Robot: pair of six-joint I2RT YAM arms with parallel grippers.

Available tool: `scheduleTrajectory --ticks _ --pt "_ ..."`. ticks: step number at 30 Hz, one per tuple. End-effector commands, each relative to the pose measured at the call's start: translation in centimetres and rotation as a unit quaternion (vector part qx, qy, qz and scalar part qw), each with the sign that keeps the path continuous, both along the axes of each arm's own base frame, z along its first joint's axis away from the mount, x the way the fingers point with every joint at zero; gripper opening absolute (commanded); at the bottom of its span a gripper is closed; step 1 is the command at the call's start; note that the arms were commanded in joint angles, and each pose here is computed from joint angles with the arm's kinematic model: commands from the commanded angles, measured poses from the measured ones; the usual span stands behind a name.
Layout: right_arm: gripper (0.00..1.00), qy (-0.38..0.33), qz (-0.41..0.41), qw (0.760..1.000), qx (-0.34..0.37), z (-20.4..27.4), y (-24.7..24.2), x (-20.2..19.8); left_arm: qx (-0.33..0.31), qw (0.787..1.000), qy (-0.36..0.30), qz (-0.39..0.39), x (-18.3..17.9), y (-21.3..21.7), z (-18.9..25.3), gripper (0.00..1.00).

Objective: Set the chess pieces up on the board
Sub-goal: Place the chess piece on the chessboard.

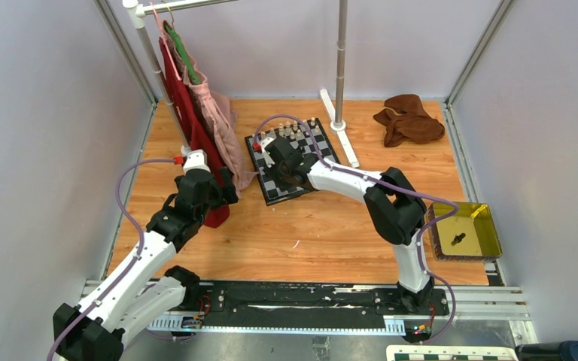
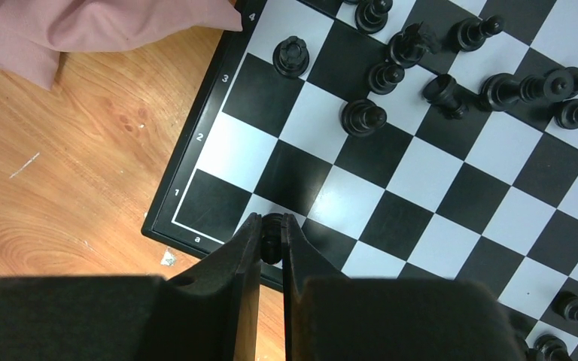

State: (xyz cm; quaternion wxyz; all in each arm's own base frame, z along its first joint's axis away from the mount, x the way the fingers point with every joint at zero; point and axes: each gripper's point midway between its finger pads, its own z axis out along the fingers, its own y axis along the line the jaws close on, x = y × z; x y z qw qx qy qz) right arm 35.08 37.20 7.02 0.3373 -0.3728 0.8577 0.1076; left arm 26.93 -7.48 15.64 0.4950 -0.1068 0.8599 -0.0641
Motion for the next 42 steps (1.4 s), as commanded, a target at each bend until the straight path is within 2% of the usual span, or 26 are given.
scheduleTrajectory --ticks 1,12,42 --pt "0.00 -0.001 -0.007 1.000 -0.007 -0.3 -0.7 0.8 0.006 1.000 -0.004 0.009 0.3 0.4 -0.3 1.00" --pt "0.00 0.000 -0.028 1.000 -0.007 -0.6 -3.0 1.6 0.008 1.000 -0.001 0.010 0.3 0.4 -0.6 1.00" --pt "0.00 0.015 -0.044 0.999 0.006 -0.5 -3.9 0.6 0.014 1.000 0.001 -0.001 1.1 -0.1 -0.2 1.00"
